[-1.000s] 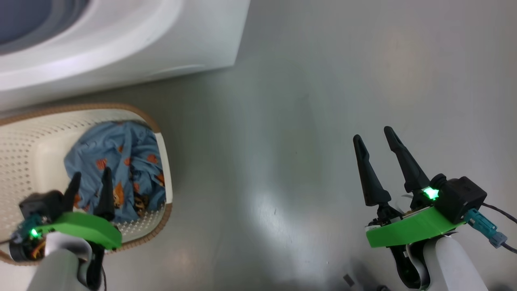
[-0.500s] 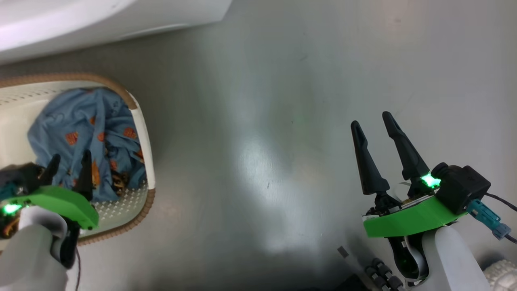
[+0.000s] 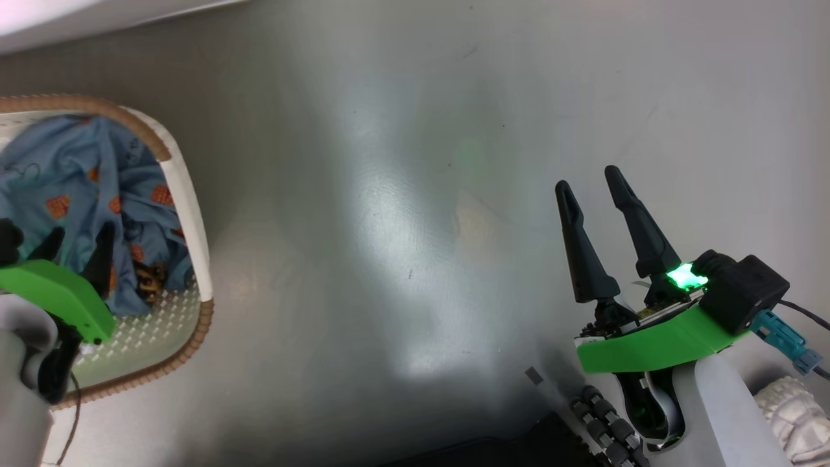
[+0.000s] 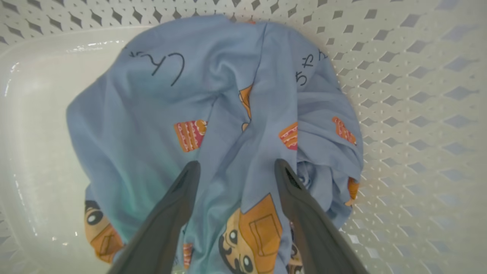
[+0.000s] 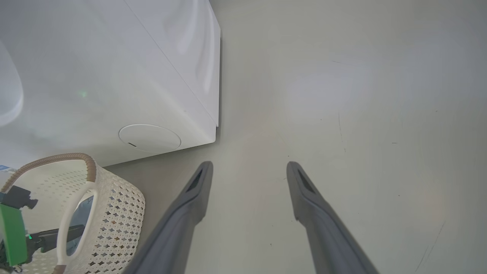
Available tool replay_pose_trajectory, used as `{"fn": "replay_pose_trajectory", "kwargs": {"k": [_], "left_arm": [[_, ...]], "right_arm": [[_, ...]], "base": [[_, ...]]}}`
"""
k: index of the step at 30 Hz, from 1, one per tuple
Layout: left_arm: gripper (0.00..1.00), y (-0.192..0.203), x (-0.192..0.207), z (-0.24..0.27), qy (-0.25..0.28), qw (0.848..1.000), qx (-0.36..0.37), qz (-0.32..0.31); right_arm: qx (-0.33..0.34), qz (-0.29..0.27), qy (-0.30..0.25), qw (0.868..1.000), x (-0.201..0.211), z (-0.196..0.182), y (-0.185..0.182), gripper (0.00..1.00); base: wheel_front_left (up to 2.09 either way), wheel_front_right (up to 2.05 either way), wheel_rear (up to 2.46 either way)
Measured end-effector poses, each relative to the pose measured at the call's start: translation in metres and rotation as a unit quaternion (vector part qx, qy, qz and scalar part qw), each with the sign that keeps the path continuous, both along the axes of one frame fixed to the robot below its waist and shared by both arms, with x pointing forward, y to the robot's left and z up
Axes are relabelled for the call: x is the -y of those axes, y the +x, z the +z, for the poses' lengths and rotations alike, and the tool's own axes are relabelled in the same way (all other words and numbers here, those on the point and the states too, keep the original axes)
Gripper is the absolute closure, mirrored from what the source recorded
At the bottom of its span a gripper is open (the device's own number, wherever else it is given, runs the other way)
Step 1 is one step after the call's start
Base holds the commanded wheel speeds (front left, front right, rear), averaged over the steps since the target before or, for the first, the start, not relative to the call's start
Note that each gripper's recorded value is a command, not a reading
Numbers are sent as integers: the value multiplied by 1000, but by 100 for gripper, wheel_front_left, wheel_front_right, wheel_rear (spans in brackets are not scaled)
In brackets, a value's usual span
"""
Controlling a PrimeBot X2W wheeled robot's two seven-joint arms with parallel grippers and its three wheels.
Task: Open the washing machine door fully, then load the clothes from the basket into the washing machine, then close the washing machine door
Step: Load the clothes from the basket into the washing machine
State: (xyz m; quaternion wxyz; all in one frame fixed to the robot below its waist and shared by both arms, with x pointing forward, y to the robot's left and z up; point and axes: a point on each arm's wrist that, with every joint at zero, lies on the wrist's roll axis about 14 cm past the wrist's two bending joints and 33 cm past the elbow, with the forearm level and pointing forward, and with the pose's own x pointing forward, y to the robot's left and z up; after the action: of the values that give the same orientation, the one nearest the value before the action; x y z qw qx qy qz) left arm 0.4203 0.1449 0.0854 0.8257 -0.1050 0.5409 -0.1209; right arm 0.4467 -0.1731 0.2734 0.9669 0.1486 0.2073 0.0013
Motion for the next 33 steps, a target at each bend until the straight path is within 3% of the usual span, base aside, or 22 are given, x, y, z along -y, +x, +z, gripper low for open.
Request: {"fn": "replay_pose_trajectory", "kwargs": {"k": [26, 28, 29, 30, 32, 33], "left_arm": [[0, 1, -13, -37, 67, 991, -98, -64], [31, -1, -13, -37, 69, 990, -104, -64], [56, -2, -12, -37, 69, 990, -106, -65], [56, -2, -11, -37, 69, 990, -107, -65], [73, 0, -10, -36, 69, 990, -107, -64], [100, -1, -11, -35, 70, 990, -108, -64]], "right_arm": [[-15, -10, -9, 1000, 10, -9, -7, 0], [-19, -13, -11, 1000, 11, -10, -10, 0], [-19, -14, -12, 1000, 12, -10, -10, 0], [-19, -14, -12, 1000, 13, -9, -10, 0], [-17, -14, -12, 1000, 13, -9, -9, 0], [-16, -14, -12, 1000, 13, -8, -9, 0]], "base": [[0, 0, 0], [0, 0, 0], [0, 0, 0], [0, 0, 0], [0, 0, 0], [0, 0, 0]]}}
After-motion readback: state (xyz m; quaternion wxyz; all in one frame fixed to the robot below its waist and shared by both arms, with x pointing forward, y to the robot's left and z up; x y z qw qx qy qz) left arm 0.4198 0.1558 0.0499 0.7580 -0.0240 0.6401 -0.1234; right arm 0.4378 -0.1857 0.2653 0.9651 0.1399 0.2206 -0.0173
